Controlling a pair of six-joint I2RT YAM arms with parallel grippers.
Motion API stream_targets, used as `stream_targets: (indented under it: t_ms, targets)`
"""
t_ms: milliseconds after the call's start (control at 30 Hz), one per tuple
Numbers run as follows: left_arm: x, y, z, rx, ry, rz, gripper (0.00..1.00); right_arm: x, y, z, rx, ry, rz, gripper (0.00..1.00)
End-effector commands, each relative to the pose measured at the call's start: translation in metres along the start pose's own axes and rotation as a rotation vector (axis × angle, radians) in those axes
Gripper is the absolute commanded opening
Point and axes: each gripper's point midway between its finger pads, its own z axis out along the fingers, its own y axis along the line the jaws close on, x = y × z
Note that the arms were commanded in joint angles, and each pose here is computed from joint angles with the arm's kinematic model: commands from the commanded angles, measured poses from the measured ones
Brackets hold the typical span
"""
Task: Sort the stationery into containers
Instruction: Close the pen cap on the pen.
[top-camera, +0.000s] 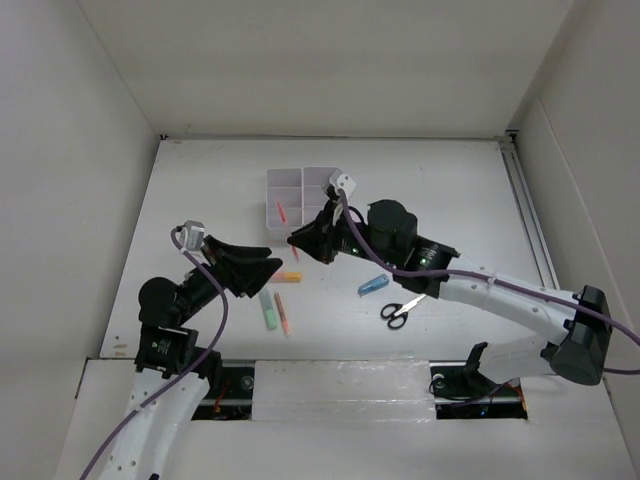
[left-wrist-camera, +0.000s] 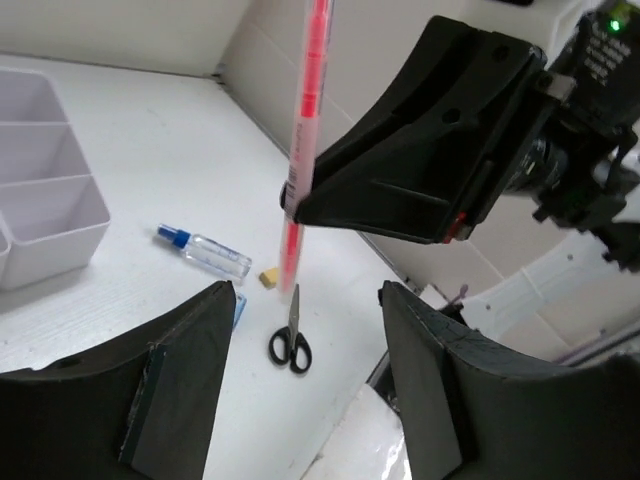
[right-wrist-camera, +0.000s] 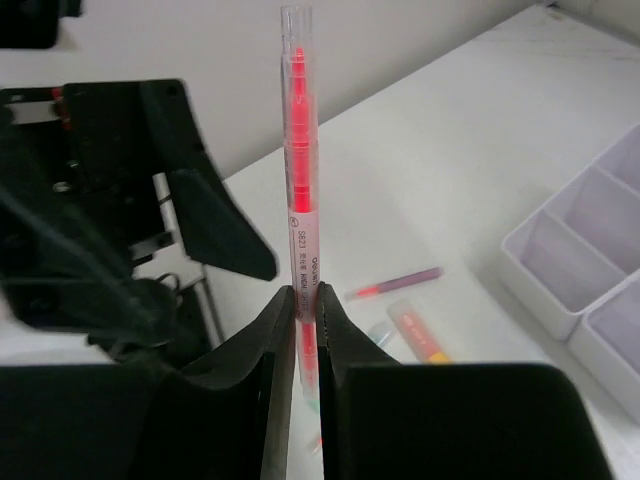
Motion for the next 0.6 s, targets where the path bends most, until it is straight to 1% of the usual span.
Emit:
stream_targets:
  t_ms: [0,33,67,100,133,167,200,233,300,333,367,433,467,500,567]
  targets:
    - [-0.018,0.021,-0.004,-0.177,-0.053,0.035,0.57,-0.034,-0.034,0.016,0.098,-0.117,-0.063,0.0]
    - [-0.01,0.032,-0.004,-0.223,-0.018,0.013,0.59,-0.037,-0.04,0.02,0.102,-0.132,-0.065,0.0]
    - [-0.01,0.035,-0.005,-0.243,-0.01,0.016,0.59,-0.05,-0.052,0.022,0.099,-0.184,-0.076,0.0]
    - [-0.013,0.035,-0.006,-0.255,-0.016,0.025,0.76,-0.052,-0.061,0.026,0.102,-0.201,-0.091,0.0]
    - [-0.013,0.038,-0.005,-0.273,-0.009,0.015,1.0,-0.046,-0.075,0.035,0.114,-0.198,-0.11,0.0]
    - [-0.01,0.049,-0.007,-0.331,0.007,0.004,1.0,-0.056,-0.079,0.039,0.093,-0.247,-0.137,0.0]
    - [-0.012,0.053,-0.008,-0.359,0.009,0.007,1.0,-0.063,-0.097,0.039,0.107,-0.276,-0.163,0.0]
    - [-0.017,0.051,-0.008,-0.37,0.003,0.008,1.0,-0.056,-0.113,0.045,0.127,-0.284,-0.177,0.0]
    - [-0.016,0.052,-0.009,-0.382,0.021,0.009,1.0,-0.07,-0.14,0.043,0.137,-0.351,-0.21,0.0]
    - [-0.022,0.048,-0.008,-0.379,0.02,0.032,1.0,-0.07,-0.151,0.044,0.141,-0.355,-0.217,0.0]
    - [-0.024,0.047,-0.009,-0.38,0.023,0.042,1.0,-0.055,-0.168,0.05,0.15,-0.329,-0.201,0.0]
    - [-0.023,0.046,-0.01,-0.384,0.033,0.055,1.0,-0.059,-0.19,0.048,0.15,-0.356,-0.226,0.0]
    - [-0.023,0.046,-0.01,-0.384,0.035,0.066,1.0,-0.046,-0.205,0.053,0.159,-0.336,-0.22,0.0]
    - [-0.025,0.041,-0.008,-0.355,0.034,0.074,1.0,-0.049,-0.217,0.051,0.158,-0.345,-0.233,0.0]
    - [-0.02,0.042,-0.006,-0.335,0.046,0.072,1.0,-0.042,-0.228,0.052,0.143,-0.346,-0.246,0.0]
